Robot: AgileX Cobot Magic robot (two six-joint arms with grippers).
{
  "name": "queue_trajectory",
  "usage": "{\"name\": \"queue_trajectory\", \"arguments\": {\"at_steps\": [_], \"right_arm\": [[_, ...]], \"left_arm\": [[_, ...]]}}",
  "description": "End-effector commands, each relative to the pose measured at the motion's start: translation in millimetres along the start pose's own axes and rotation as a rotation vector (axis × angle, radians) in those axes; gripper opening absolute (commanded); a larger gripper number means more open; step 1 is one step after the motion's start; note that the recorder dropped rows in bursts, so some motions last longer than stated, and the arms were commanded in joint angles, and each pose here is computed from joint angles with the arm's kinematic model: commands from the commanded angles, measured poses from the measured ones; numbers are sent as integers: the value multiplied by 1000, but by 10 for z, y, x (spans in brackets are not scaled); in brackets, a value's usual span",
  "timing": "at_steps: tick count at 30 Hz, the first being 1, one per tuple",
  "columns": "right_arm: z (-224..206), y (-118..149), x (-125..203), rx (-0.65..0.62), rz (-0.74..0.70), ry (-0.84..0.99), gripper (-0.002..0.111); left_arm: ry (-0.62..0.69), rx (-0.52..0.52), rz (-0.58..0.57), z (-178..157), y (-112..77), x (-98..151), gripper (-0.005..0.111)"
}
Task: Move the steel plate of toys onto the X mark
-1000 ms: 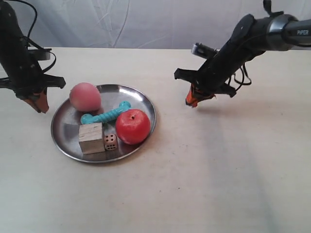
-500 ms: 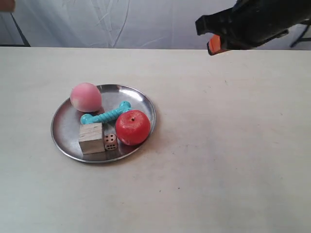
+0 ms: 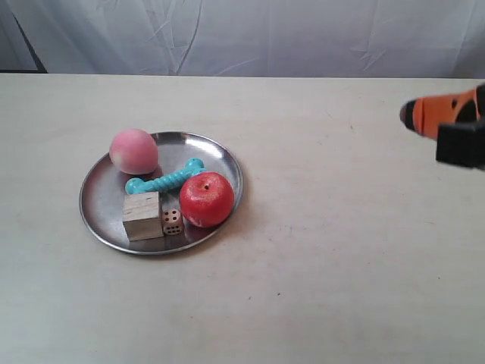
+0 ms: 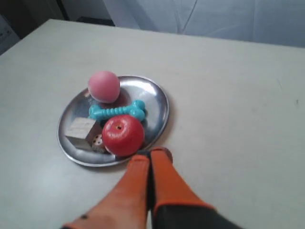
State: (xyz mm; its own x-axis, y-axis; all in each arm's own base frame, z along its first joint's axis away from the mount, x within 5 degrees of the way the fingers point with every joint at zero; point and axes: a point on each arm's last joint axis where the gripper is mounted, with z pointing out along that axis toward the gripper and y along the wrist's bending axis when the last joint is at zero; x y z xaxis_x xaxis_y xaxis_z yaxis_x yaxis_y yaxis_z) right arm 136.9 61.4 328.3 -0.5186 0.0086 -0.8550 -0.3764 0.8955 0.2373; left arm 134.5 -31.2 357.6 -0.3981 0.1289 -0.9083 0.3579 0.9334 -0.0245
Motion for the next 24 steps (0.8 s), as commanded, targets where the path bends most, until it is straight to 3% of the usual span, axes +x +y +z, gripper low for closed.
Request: {"name": "queue_trajectory", "arguments": {"at_steps": [1,6,13,18,24], "right_arm": [[-81,8,209,-16,10,81,0],[-104,24,285,-31,9,159,0],[-206,26,275,-27,22,113,0],[-504,-141,303,166,9,-155,0],[-625,-275,720,342,39,-387,0]], "left_arm": [[74,-15,54,-7,-4,202,0],[96,-11,63,-9,-6,220,0],[96,-11,63,-9,-6,220,0],[92,-7,56,-9,-11,217,0],[95,-10,61,-9,-8,219,0]]}}
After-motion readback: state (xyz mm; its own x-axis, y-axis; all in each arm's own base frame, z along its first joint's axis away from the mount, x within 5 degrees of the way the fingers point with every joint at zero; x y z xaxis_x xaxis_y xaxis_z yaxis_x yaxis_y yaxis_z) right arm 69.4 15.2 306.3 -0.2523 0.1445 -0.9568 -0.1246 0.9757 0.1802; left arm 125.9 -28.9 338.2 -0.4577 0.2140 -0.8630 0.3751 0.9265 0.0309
